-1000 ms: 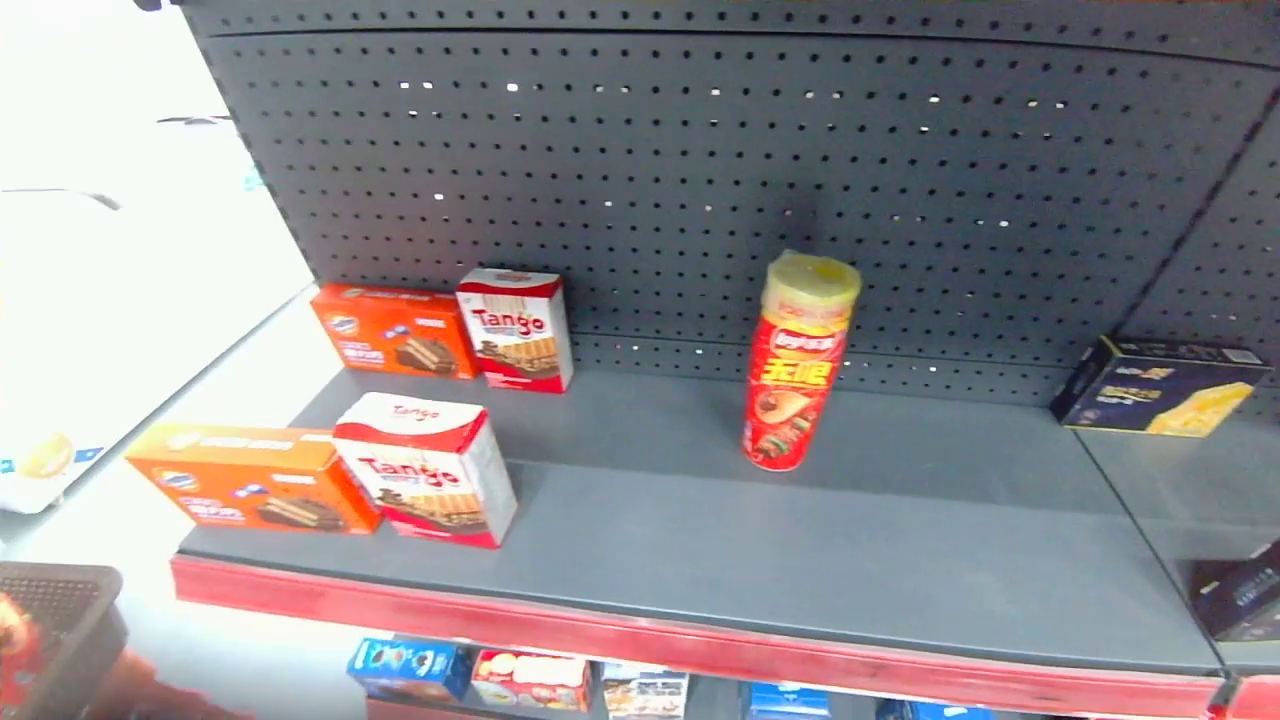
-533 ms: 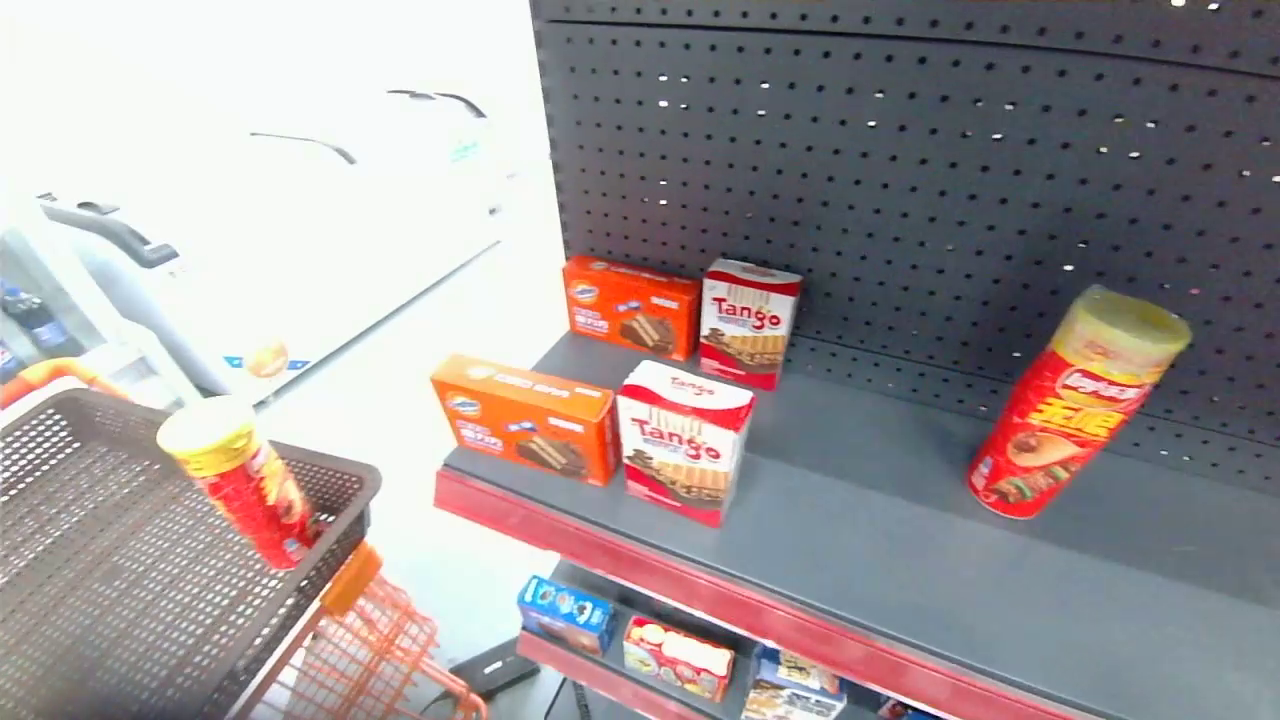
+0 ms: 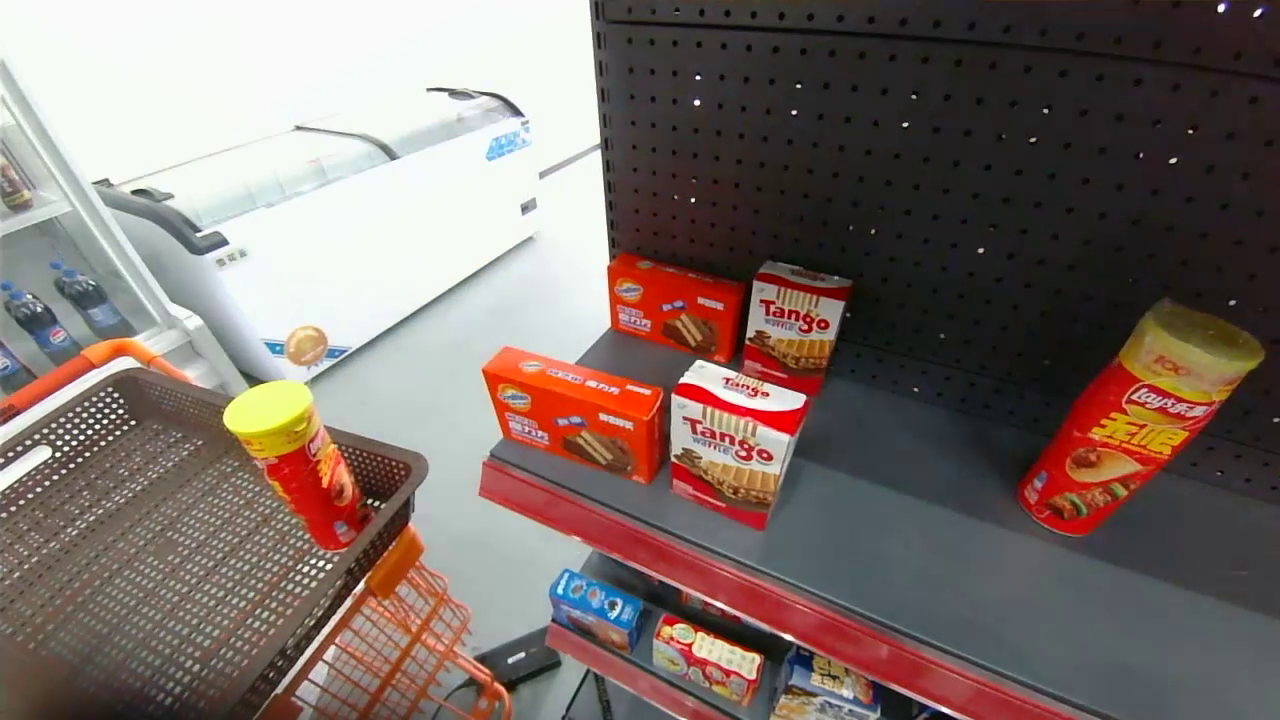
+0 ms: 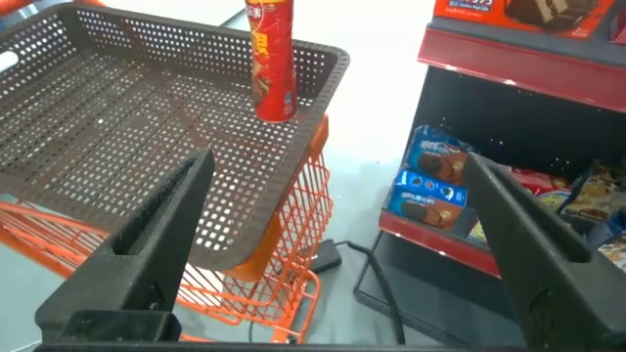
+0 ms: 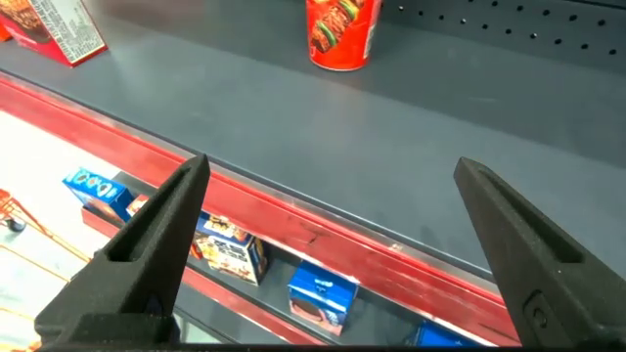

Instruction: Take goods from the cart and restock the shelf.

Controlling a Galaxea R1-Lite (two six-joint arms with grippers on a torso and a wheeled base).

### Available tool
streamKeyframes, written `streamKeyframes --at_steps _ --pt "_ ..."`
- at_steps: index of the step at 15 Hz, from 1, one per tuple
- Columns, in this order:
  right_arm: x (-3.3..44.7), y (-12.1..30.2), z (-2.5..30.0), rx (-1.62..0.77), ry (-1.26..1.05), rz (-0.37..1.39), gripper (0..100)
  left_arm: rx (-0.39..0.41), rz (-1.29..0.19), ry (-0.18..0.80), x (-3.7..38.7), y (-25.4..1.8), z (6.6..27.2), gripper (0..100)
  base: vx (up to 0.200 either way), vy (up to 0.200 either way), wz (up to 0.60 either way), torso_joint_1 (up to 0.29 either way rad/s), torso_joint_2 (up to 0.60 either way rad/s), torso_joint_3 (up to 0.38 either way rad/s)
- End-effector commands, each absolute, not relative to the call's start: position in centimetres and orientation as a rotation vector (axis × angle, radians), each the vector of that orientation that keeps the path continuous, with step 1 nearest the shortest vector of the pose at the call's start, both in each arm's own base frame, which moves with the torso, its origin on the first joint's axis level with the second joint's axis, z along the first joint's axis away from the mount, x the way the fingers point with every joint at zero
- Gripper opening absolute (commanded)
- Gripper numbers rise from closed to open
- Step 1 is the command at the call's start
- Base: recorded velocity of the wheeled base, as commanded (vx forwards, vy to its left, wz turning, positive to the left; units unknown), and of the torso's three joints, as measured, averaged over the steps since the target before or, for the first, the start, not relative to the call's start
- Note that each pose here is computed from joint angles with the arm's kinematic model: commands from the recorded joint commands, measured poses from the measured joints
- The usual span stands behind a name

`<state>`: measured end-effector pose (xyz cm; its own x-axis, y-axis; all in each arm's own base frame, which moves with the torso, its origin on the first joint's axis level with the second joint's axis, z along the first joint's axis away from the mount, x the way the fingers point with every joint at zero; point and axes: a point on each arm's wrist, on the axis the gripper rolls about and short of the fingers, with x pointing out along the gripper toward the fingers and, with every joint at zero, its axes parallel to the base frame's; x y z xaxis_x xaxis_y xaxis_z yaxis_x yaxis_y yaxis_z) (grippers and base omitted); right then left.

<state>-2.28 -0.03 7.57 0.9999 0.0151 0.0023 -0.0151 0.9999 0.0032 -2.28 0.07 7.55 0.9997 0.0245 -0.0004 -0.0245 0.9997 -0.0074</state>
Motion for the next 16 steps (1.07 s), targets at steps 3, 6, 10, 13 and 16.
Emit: streamKeyframes --at_steps 3,6,10,13,16 --pt "-2.3 0.0 7.6 0.003 -0.002 0.015 100 -0.011 0.028 0.000 -2.3 0.1 7.5 100 0.000 0.000 0.00 0.000 0.00 0.000" --pt "-2.3 0.0 7.6 0.003 -0.002 0.015 100 -0.011 0.054 -0.026 -2.5 0.1 8.2 100 0.000 0.000 0.00 0.000 0.00 0.000" --pt "-2.3 0.0 7.6 0.003 -0.002 0.015 100 0.015 0.038 0.135 0.9 0.1 18.5 100 0.000 0.000 0.00 0.000 0.00 0.000" --pt "-2.3 0.0 7.6 0.003 -0.002 0.015 100 0.052 0.068 0.219 7.1 0.2 19.9 100 0.000 0.000 0.00 0.000 0.00 0.000" --pt "-2.3 0.0 7.6 0.003 -0.002 0.015 100 0.059 0.234 0.256 13.5 2.3 19.5 100 0.000 0.000 0.00 0.000 0.00 0.000"
